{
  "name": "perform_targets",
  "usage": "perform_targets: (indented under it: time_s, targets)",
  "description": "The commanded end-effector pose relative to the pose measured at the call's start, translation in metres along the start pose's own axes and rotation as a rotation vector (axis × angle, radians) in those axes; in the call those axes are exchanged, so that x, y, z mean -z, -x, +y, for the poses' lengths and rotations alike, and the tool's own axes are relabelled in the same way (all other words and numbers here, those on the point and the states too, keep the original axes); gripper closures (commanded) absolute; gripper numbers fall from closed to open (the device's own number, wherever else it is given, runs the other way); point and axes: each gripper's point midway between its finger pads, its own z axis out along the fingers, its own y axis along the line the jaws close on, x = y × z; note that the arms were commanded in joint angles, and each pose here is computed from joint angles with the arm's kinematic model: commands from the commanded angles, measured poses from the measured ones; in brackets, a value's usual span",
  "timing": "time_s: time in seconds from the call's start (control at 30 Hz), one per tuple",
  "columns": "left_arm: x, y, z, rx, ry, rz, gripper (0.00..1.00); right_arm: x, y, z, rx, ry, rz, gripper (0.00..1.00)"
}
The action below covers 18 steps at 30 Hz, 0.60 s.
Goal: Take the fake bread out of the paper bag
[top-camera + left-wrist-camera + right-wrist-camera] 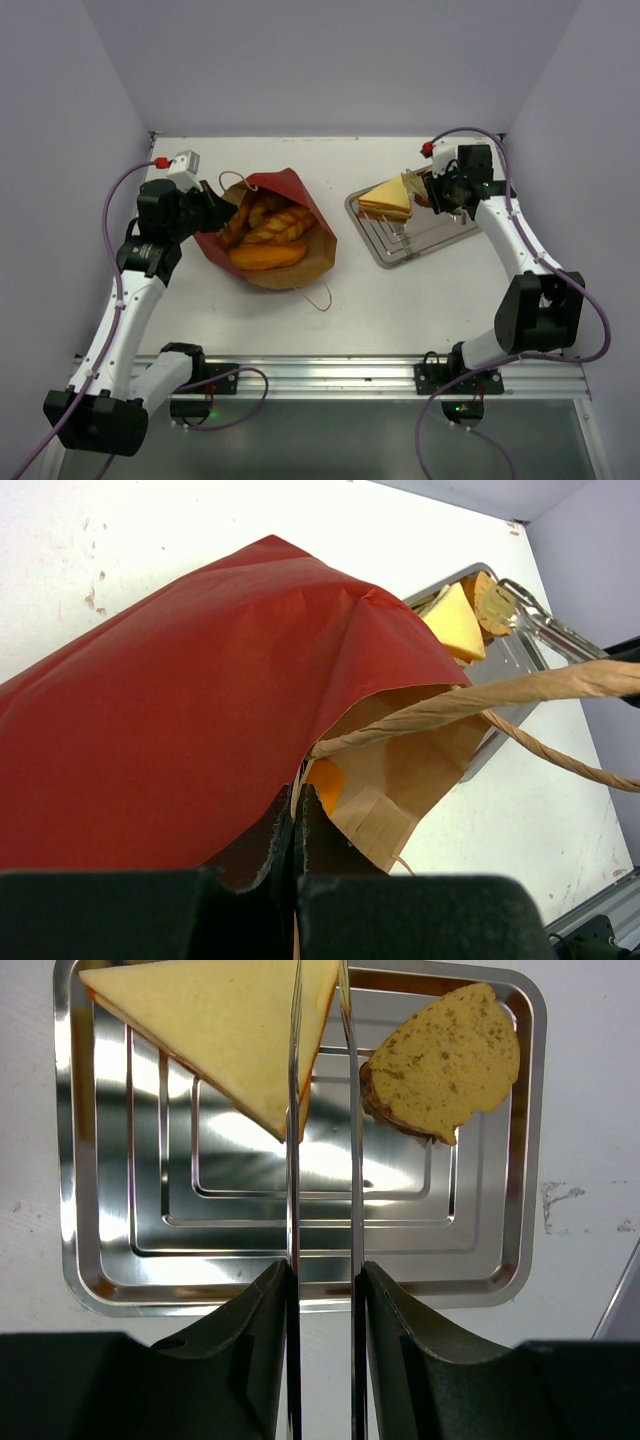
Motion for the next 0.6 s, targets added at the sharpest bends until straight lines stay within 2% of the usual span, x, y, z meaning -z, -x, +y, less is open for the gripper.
perform_targets:
  time_s: [0.0,0.17,0.27,0.4,0.5,0.57]
  targets:
    - [0.000,0.009,-0.005,-0.029,-0.024,-0.028,1.00,0.020,0.042,-0.018,-0.003,-0.067,-0.131,0.62]
    - [0.001,0.010,-0.006,-0.037,-0.031,-0.028,1.00,0.028,0.048,-0.012,-0.005,-0.037,-0.163,0.62]
    - [0.000,0.009,-0.007,-0.048,-0.040,-0.023,1.00,0.048,0.056,0.004,0.032,0.031,-0.220,0.62]
    - [-0.002,0.007,-0.010,-0.056,-0.065,-0.013,1.00,0.102,0.074,0.060,0.180,0.293,-0.390,0.63]
    - [-0.004,0.007,-0.013,-0.055,-0.085,-0.003,1.00,0.158,0.082,0.095,0.326,0.422,-0.521,0.62]
    - [-0.005,0.008,-0.015,-0.052,-0.090,0.000,1.00,0.188,0.075,0.117,0.433,0.499,-0.554,0.62]
